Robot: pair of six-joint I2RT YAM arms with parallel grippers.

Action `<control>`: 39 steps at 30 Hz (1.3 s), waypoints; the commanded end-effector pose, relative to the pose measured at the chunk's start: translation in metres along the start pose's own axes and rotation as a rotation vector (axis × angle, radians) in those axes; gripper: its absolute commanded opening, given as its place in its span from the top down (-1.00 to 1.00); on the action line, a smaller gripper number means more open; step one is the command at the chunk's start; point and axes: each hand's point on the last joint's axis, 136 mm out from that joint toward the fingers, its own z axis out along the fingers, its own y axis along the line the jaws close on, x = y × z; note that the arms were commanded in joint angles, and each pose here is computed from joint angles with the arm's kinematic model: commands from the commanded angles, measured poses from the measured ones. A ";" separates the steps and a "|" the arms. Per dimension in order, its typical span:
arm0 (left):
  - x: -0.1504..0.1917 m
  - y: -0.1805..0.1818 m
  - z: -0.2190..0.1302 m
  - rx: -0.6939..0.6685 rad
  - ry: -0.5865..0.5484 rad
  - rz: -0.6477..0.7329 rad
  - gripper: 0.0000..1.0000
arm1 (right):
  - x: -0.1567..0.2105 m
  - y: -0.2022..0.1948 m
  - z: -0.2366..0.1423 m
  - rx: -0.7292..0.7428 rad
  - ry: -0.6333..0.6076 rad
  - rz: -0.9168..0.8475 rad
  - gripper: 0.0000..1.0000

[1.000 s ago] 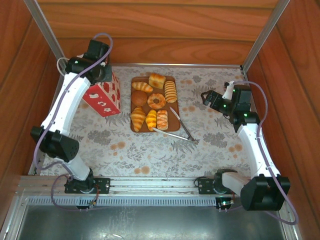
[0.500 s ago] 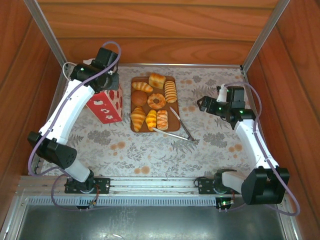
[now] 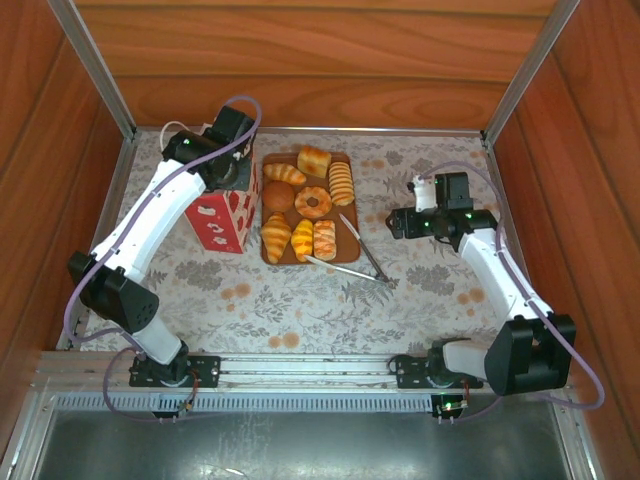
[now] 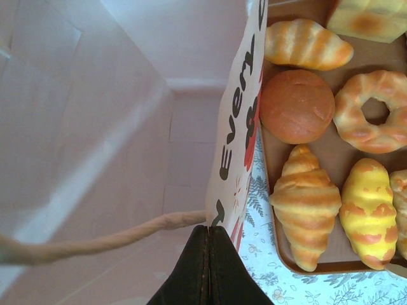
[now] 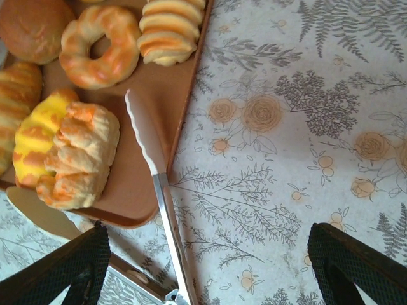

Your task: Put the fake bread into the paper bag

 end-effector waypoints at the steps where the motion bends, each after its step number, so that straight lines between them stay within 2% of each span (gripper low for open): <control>1: 0.007 0.003 0.002 -0.030 0.022 -0.005 1.00 | 0.018 0.003 0.013 -0.005 0.073 -0.058 -0.73; 3: 0.008 0.003 0.006 -0.037 0.031 -0.005 0.93 | 0.023 0.007 0.020 -0.026 0.101 -0.067 -0.73; 9: -0.007 -0.004 -0.007 0.011 -0.011 0.003 0.16 | 0.043 0.003 0.046 -0.008 0.228 -0.128 -0.59; 13: -0.028 0.002 -0.041 0.044 -0.117 -0.014 -0.24 | 0.057 0.011 0.065 -0.041 0.328 -0.172 -0.44; 16: -0.042 0.006 -0.067 0.078 -0.221 -0.032 -0.39 | 0.070 0.015 0.077 -0.045 0.403 -0.183 -0.37; 21: -0.057 0.011 -0.098 0.150 -0.430 -0.084 -0.55 | 0.082 0.019 0.092 -0.048 0.497 -0.157 -0.22; 25: -0.058 0.020 -0.111 0.163 -0.554 -0.126 -0.64 | 0.090 0.023 0.098 -0.042 0.534 -0.183 -0.21; 29: -0.054 0.029 -0.116 0.140 -0.589 -0.136 -0.67 | 0.091 0.026 0.098 -0.042 0.534 -0.192 -0.20; 35: -0.051 0.038 -0.118 0.105 -0.616 -0.150 -0.67 | 0.096 0.024 0.100 0.011 0.557 -0.196 0.06; 39: -0.050 0.040 -0.119 0.105 -0.635 -0.159 -0.67 | 0.098 0.029 0.104 0.011 0.544 -0.180 0.12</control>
